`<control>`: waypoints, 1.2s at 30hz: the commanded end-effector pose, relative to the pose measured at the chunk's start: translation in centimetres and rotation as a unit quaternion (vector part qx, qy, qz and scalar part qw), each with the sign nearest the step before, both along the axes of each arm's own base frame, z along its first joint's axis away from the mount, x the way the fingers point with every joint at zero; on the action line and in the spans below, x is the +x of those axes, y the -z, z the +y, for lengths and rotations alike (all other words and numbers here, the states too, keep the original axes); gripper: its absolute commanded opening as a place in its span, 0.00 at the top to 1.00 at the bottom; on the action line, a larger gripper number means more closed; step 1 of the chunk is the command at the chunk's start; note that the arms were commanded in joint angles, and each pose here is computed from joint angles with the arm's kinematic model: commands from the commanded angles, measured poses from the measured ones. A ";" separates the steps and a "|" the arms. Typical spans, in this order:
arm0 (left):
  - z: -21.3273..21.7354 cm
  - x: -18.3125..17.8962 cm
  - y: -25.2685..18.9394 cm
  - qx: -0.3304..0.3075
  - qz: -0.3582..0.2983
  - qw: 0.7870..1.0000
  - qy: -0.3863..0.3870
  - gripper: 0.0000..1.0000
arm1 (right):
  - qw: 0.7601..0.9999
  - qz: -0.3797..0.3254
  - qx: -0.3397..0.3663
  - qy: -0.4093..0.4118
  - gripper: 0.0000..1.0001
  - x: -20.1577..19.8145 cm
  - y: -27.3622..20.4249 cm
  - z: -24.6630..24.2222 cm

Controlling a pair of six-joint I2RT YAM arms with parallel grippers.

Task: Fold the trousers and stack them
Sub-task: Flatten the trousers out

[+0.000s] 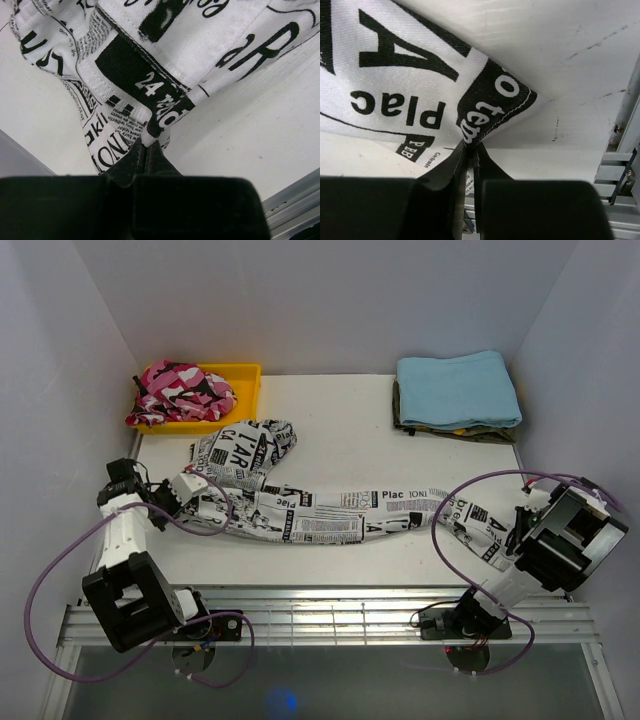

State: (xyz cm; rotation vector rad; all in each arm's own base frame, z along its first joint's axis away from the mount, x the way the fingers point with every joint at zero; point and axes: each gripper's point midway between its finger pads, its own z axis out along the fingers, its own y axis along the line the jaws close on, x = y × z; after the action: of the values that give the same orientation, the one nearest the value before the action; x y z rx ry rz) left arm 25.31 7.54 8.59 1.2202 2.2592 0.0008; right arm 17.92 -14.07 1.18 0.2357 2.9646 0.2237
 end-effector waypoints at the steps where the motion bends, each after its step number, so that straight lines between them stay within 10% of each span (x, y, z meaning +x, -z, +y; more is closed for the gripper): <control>1: 0.5 1.8 -2.2 -0.011 -0.029 0.999 -0.029 1.00 | 0.999 0.007 -0.009 -0.048 0.92 0.3 2.0 -1.5; 11: 4.0 3.6 -8.0 0.029 -0.103 0.994 -0.031 1.00 | 0.966 -0.123 -0.130 -0.188 0.92 7.4 -9.4 -9.0; 27: 8.9 -8.6 5.0 0.064 0.049 0.997 -0.001 1.00 | 0.936 0.000 -0.126 -0.328 0.91 1.0 -0.6 -6.8; 32: 8.9 -7.9 3.5 0.031 0.026 0.998 -0.037 0.34 | 0.931 -0.033 -0.115 -0.345 0.18 4.1 -3.6 -5.4; 36: 8.8 -3.4 -3.7 -0.016 -0.072 0.996 -0.048 0.19 | 0.928 -0.116 -0.091 -0.341 0.12 9.6 -8.3 -3.0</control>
State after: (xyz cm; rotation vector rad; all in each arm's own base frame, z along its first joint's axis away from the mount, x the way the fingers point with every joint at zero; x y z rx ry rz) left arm 17.62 16.29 6.01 1.1415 2.3777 0.0272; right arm 22.68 -18.54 5.33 -0.8055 2.8409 0.0219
